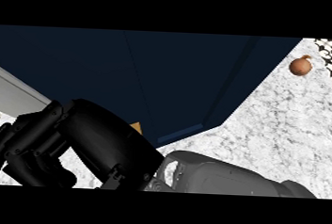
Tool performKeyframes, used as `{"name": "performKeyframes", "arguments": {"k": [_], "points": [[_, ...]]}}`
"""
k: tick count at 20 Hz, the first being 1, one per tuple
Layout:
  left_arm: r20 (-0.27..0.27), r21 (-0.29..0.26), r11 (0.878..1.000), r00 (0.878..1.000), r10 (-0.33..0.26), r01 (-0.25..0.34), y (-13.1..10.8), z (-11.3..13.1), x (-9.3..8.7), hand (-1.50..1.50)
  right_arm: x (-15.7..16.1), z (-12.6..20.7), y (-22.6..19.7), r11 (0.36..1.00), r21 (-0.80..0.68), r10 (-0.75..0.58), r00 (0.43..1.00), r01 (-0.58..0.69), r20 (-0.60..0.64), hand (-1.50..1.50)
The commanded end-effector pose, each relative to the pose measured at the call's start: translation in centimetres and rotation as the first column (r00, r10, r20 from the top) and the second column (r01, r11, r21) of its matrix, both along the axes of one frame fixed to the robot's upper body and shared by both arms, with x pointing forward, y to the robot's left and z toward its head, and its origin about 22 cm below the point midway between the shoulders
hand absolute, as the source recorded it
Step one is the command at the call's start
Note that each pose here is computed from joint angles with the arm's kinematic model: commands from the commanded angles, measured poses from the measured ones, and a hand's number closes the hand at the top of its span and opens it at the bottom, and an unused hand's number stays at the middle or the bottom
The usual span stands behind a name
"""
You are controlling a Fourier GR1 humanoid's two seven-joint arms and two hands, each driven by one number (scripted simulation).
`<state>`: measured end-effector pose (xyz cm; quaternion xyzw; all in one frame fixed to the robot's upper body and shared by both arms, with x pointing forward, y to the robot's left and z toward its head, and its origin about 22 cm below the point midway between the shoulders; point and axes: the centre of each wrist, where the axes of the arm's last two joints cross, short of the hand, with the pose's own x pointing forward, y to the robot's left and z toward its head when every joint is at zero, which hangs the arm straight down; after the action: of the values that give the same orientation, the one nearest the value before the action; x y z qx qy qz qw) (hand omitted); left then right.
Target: Pick up the bottled water, place it into the cabinet and close the cabinet
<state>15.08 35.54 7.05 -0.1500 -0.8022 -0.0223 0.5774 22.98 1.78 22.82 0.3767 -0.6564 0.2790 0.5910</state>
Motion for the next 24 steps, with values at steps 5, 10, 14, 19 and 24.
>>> {"name": "performKeyframes", "arguments": {"k": [5, 10, 14, 19, 24], "points": [[-0.008, -0.002, 1.000, 1.000, 0.017, -0.017, 0.4, 1.0, -1.7, -1.50, 6.0, -3.1, -1.6, 0.991, -0.018, 0.128, 0.987, -0.130, -0.095, 1.50], [-0.004, 0.006, 0.999, 0.999, 0.032, -0.032, 0.3, 1.4, -1.0, -1.50, 8.5, -2.7, -1.2, 1.000, 0.004, 0.030, 0.998, -0.029, -0.057, 1.50], [-0.003, 0.022, 0.999, 1.000, 0.026, -0.026, 1.2, 1.2, -1.1, -1.50, 11.7, -5.7, -4.5, 0.996, -0.003, -0.084, 0.996, 0.084, -0.025, 1.50], [-0.008, 0.009, 0.999, 0.999, 0.036, -0.036, 1.4, 1.9, -1.2, -1.50, 13.9, -5.3, -6.1, 0.968, -0.022, -0.250, 0.967, 0.251, 0.044, 1.50], [-0.004, 0.020, 1.000, 1.000, 0.018, -0.018, 1.5, 1.6, -0.8, -1.50, 15.2, -5.0, -7.8, 0.933, -0.048, -0.354, 0.933, 0.357, 0.058, 1.50]]}}
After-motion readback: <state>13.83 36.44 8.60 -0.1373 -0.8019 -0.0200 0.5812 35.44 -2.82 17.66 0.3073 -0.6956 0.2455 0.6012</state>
